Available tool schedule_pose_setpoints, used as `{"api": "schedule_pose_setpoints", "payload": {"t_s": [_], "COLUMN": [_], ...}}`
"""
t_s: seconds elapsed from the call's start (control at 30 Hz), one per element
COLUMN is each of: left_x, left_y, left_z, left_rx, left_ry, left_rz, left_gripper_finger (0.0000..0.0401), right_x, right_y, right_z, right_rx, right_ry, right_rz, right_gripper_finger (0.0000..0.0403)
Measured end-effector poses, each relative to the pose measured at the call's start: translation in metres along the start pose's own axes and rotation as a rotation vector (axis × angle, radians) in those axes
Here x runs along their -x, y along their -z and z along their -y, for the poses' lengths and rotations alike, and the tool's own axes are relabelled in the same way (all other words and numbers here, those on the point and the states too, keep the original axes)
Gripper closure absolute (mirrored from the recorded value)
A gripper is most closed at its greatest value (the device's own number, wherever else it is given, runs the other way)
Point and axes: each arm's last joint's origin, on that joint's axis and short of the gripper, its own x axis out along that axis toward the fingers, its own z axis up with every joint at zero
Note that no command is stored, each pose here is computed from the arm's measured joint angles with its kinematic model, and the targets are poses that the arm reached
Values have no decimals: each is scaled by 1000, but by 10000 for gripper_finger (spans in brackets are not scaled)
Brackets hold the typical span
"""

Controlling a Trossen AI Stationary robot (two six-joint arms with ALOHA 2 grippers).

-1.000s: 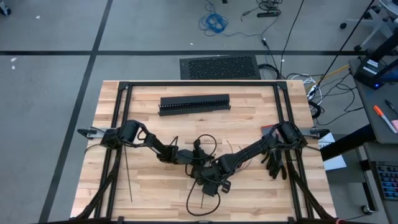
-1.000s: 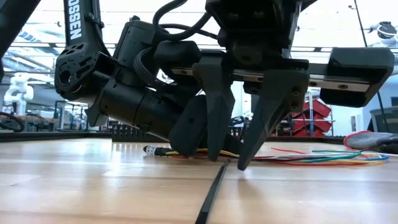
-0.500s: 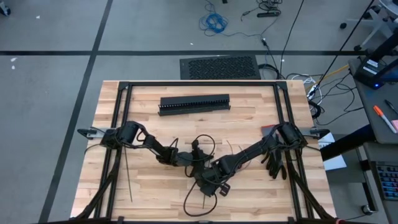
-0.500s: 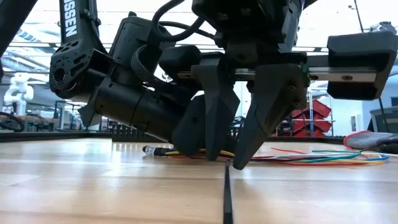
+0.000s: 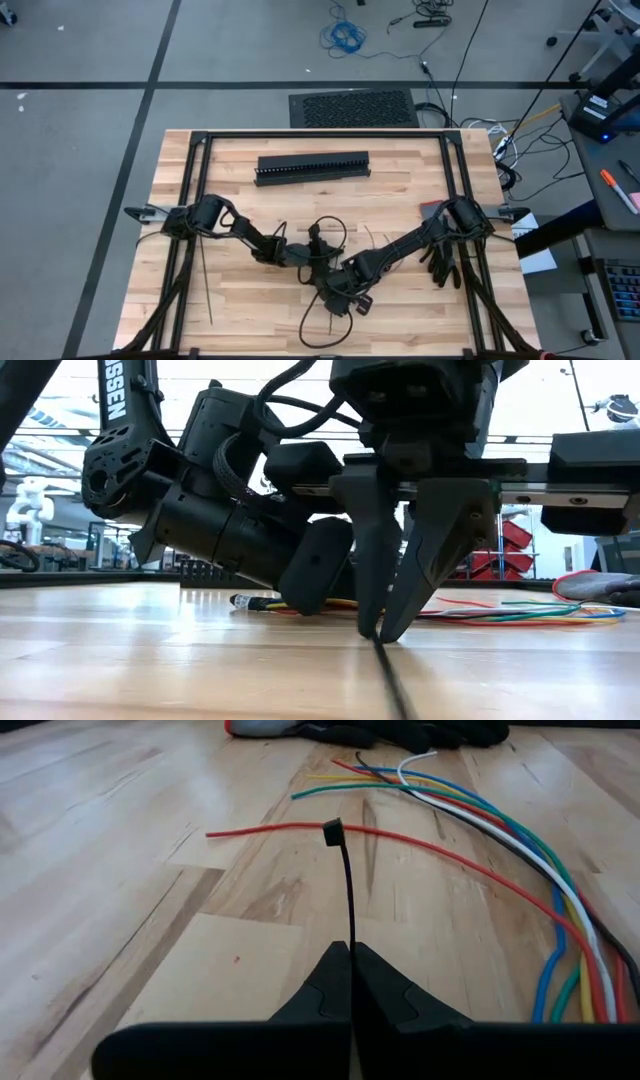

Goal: Ziptie cables
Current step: Wrap the cable wires with the black zip tie

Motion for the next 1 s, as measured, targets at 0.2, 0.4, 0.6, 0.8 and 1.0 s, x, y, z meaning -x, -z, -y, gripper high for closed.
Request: {"api": "schedule_pose_setpoints", "payload": {"t_s": [0.2,0.4,0.6,0.8,1.0], "left_x": [0,0,-2,-2,-1], "left_y": [2,1,1,0,1], "left_z": [-1,-1,-6,-6,-4], "left_rx": [-4,1,7,13,82], "left_ry": [-14,-22,-41,-39,-64], "left_rz": [-24,-14,-11,-2,4], "left_gripper_finger": [401,401,401,401,401], "right_x": [-11,3,40,64,66], "right_y": [11,7,-1,-10,-11], "right_z": [6,2,-15,-20,-19], "right_rx": [-22,-44,-59,-80,-325], "right_ry": [-67,-68,-76,68,322], "right_rz": [-1,-29,-100,-122,-193], "right_gripper_finger": [399,402,403,402,402]}}
